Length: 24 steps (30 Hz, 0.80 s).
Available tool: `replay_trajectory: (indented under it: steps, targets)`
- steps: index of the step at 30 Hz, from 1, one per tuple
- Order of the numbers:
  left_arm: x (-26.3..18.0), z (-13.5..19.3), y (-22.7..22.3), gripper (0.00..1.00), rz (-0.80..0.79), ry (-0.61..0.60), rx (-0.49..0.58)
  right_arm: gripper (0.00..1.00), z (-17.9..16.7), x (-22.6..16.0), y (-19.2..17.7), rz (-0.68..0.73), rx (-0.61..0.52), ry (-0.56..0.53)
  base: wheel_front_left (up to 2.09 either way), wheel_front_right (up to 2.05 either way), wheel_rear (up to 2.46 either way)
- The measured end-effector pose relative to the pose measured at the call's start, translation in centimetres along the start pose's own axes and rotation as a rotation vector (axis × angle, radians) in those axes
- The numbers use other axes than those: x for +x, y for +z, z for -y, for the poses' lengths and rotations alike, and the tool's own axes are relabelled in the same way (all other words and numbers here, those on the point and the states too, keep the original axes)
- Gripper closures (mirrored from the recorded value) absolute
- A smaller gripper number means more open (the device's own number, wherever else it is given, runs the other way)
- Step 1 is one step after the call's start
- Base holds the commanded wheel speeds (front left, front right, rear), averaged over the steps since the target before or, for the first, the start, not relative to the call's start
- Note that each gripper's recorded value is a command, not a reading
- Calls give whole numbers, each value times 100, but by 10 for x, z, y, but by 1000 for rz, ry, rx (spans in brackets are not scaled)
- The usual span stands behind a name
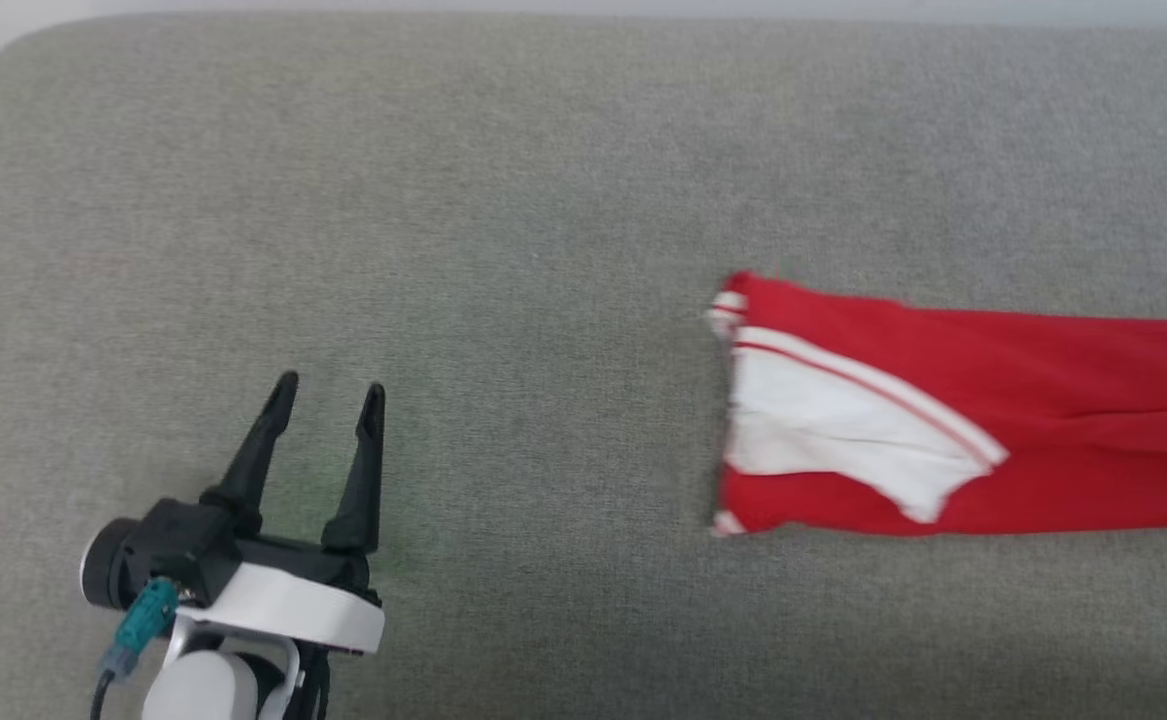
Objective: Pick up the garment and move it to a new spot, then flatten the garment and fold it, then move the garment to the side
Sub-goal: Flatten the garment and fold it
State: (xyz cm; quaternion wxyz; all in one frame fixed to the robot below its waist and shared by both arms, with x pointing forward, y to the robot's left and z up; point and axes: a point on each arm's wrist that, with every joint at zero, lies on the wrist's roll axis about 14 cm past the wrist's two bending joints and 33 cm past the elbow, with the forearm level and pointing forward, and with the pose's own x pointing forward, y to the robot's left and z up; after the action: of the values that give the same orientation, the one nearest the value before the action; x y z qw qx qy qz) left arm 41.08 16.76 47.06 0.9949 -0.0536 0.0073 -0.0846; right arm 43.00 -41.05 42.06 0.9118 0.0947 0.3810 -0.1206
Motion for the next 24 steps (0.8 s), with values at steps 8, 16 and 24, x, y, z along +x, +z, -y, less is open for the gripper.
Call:
replay_trajectory:
  steps: [8, 16, 24]
  targets:
    - [12, 0, -1, 0, 2, -8, 9, 100, 35, -12, 21, 58, 70, -72, 0, 0, 0]
    - [10, 1, 4, 0, 11, -10, 20, 100, -1, -15, 11, 29, 0, 30, 0, 0, 0]
    - [-6, 3, 7, 0, 12, -4, 9, 100, -106, -29, 0, 27, -144, 316, 0, 0, 0]
